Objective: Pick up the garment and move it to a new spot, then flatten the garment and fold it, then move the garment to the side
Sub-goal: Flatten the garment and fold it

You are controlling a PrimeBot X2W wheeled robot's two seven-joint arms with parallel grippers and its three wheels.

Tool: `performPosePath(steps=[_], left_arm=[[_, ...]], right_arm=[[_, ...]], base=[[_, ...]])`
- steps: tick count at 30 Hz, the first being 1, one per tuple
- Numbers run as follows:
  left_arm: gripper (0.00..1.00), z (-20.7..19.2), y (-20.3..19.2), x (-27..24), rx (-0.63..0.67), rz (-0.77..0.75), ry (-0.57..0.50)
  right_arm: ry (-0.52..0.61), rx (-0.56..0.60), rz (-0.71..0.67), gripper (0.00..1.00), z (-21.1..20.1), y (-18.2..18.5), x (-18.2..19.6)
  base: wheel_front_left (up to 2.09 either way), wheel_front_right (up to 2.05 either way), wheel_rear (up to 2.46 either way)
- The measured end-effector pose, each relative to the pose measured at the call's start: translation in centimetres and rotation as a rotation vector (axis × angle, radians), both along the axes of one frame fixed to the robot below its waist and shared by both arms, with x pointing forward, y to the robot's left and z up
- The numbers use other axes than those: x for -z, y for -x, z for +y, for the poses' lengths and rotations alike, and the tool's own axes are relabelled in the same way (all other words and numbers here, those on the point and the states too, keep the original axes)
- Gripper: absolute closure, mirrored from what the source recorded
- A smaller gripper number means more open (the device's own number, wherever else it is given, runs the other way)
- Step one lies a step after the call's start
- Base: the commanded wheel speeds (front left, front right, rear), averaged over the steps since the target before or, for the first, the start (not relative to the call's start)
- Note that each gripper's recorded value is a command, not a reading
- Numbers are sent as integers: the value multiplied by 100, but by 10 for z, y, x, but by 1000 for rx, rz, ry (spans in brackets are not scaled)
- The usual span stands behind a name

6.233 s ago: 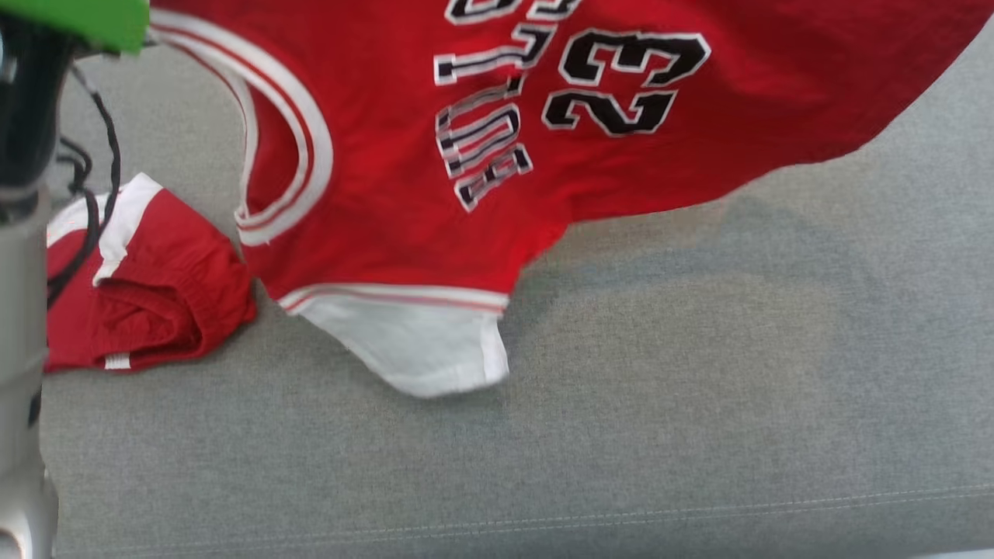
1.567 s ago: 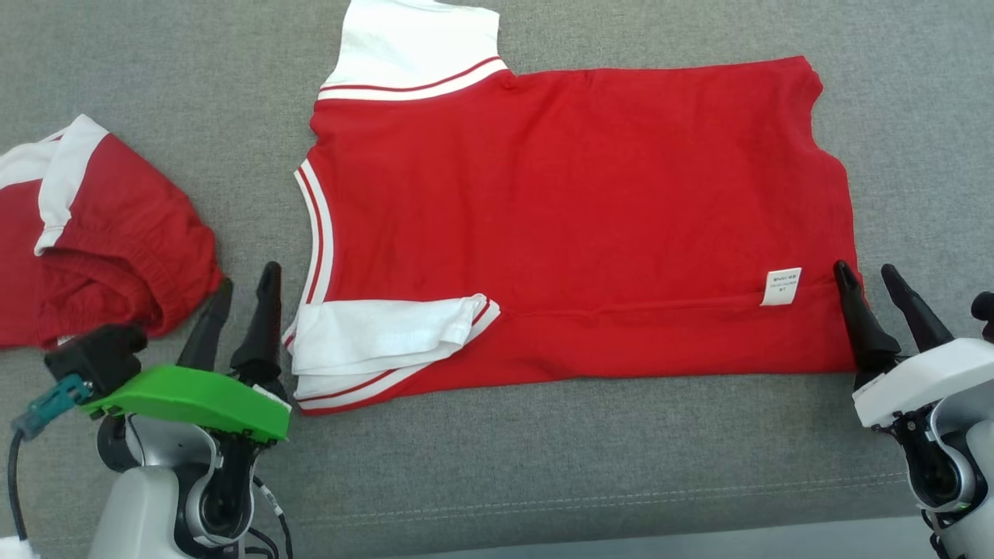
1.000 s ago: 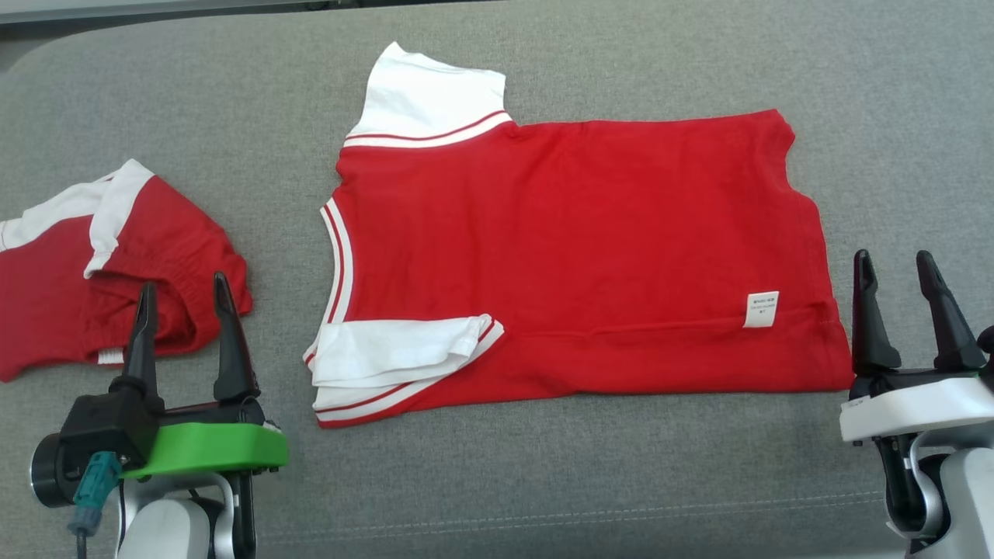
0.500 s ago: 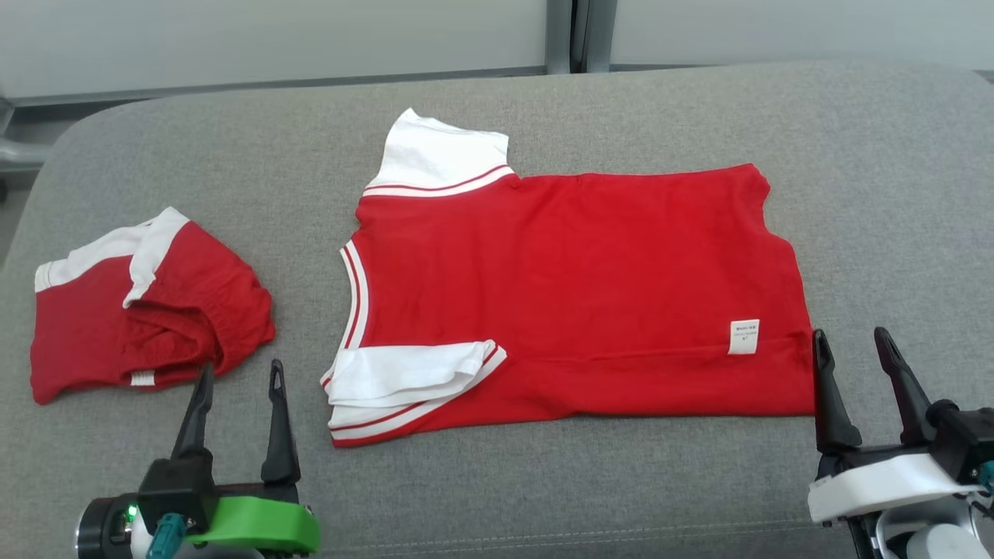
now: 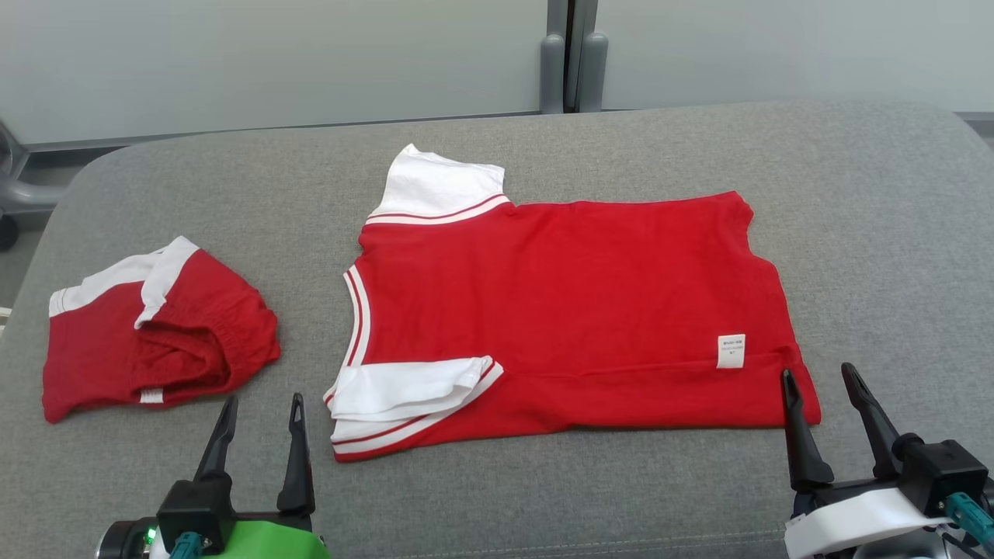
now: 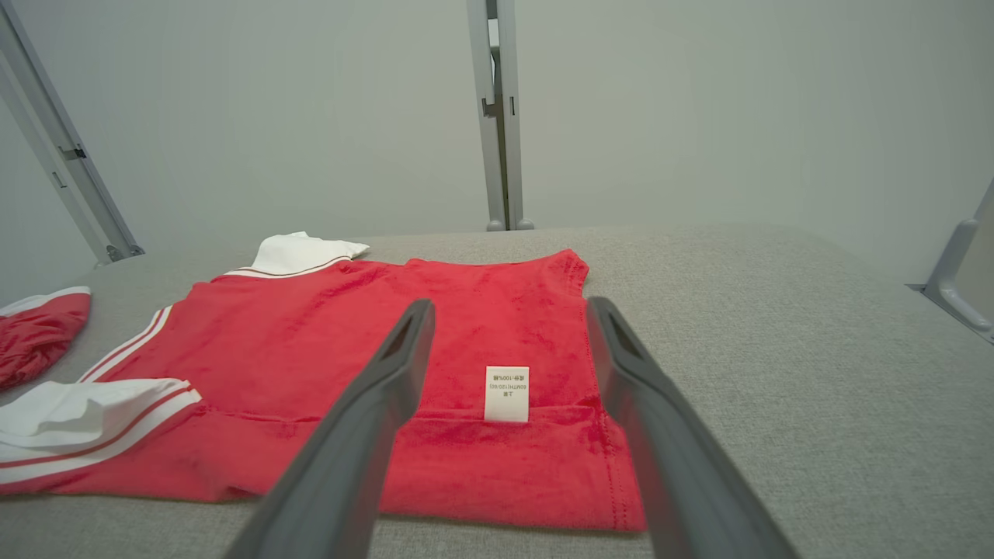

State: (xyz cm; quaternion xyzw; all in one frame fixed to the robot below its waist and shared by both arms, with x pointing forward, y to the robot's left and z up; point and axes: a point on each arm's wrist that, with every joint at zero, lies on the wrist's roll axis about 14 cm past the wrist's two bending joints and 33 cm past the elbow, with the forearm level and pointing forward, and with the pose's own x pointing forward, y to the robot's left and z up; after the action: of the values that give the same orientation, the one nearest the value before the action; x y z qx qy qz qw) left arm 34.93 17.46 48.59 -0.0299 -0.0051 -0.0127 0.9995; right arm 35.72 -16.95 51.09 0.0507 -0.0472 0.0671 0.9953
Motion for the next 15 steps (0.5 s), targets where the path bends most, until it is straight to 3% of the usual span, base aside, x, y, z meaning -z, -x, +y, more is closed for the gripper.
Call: performPosePath(steps=[15], left_arm=[[0,-1,-5,5,13,17,-2]], right_arm=[[-4,-12,18,0,4,-1,6]], base=[[0,0,0]])
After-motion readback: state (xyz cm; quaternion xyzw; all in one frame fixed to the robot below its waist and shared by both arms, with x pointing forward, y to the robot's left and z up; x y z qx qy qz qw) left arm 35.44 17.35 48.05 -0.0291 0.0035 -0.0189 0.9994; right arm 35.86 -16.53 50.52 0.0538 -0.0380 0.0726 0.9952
